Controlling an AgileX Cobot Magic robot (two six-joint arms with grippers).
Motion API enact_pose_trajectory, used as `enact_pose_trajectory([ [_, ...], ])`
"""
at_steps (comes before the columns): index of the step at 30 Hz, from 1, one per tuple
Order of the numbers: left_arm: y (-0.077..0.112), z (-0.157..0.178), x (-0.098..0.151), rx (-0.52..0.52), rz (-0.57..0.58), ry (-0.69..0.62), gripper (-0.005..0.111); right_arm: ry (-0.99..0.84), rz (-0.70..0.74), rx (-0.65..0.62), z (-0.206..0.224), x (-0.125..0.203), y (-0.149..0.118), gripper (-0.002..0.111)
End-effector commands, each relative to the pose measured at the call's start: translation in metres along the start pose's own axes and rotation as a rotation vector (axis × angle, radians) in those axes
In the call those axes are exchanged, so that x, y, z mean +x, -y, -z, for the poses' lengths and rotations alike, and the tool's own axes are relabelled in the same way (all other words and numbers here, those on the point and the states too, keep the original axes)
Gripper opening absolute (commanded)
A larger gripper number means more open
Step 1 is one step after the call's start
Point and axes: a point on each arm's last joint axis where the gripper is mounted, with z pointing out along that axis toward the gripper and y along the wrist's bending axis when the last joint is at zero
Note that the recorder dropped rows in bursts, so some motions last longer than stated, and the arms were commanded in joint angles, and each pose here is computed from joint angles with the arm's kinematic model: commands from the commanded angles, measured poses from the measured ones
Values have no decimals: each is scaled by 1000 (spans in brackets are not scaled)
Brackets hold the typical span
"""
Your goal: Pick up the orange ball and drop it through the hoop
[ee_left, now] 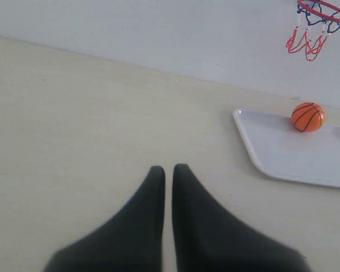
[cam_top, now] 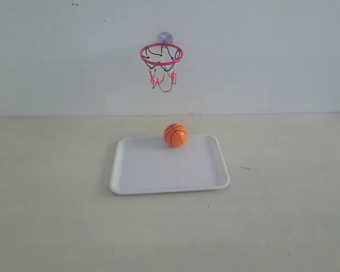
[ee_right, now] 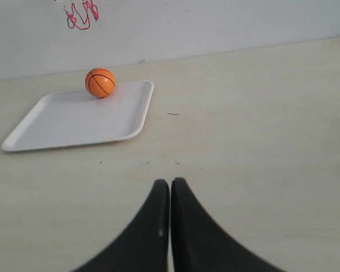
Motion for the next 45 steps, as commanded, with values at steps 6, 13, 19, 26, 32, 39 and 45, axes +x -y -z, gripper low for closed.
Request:
enact_pose_trajectory([
  [6,0,0,1,-3,5,4,4,-22,100,5,0,2,1,0],
  [13,0,0,1,-3,5,4,4,-22,102,6,0,2,1,0],
  [19,0,0,1,-3,5,4,4,138,102,-14,1,-12,-2,0],
  [26,0,0,1,-3,5,4,4,537,91,-65,13,-46,-8,0],
  [32,0,0,1,-3,5,4,4,646,25,-104,33,-80,-14,0],
  [39,0,0,1,-3,5,4,4,207,-20,-37,14,-113,-22,0],
  [45,0,0,1,-3,5,4,4,-286,-31,58,-29,-119,-23,0],
])
